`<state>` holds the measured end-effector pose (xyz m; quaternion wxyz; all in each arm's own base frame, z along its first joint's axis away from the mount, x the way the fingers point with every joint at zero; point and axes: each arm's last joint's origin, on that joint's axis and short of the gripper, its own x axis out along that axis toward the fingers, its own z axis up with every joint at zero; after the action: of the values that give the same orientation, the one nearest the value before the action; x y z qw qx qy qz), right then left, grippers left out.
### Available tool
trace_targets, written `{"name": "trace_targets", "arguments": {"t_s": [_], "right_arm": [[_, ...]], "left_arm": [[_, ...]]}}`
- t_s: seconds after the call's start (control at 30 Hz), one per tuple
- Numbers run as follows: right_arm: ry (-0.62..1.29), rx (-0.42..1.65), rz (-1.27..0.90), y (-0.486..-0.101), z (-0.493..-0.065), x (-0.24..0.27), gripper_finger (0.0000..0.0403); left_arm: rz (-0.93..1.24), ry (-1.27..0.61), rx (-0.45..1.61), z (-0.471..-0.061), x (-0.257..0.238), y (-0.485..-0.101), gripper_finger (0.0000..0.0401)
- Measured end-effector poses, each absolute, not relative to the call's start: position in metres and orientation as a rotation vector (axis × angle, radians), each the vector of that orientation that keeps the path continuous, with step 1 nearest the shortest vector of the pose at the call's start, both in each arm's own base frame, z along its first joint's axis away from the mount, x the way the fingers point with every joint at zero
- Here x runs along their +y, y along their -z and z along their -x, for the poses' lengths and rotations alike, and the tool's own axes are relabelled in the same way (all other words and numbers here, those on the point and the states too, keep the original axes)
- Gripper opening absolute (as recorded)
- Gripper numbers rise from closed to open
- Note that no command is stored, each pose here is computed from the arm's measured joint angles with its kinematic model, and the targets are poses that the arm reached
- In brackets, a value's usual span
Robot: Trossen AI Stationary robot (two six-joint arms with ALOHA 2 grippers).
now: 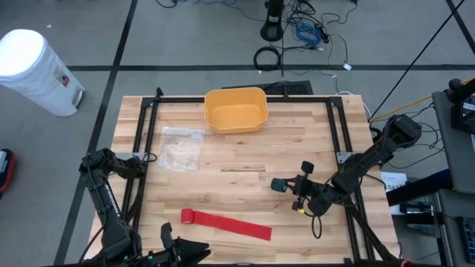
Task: Roll bandage
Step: Roll the green bandage
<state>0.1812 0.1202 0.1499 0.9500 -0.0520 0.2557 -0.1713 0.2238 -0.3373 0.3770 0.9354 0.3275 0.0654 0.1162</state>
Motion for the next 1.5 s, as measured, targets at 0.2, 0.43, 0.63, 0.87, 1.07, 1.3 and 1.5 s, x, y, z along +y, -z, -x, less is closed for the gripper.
{"name": "trace_targets", "arguments": {"t_s": [0.2,0.43,0.63,0.87,1.07,1.3,1.5], "right_arm": [[0.293,0.589,0.040,-0.151,-0.189,0.114,0.0025],[0.163,0.723,-0.059,-0.177,-0.216,0.106,0.0025],[0.246,0.967,-0.049,-0.202,-0.227,0.075,0.0025],[0.236,1.141,-0.134,-0.230,-0.230,0.052,0.0025],[0.269,1.245,-0.154,-0.215,-0.226,0.041,0.0025],[0.270,1.362,-0.134,-0.191,-0.235,0.043,0.0025],[0.255,1.452,-0.128,-0.174,-0.240,0.044,0.0025]], "left_arm": [[-0.669,-0.238,0.134,-0.224,-0.337,-0.377,0.0087],[-0.668,-0.248,0.137,-0.227,-0.335,-0.377,0.0087],[-0.627,-0.266,0.140,-0.233,-0.331,-0.376,0.0087],[-0.668,-0.307,0.169,-0.240,-0.325,-0.372,0.0087],[-0.636,-0.342,0.182,-0.249,-0.316,-0.370,0.0087],[-0.636,-0.350,0.196,-0.252,-0.313,-0.367,0.0087],[-0.634,-0.350,0.196,-0.252,-0.313,-0.367,0.0087]]}}
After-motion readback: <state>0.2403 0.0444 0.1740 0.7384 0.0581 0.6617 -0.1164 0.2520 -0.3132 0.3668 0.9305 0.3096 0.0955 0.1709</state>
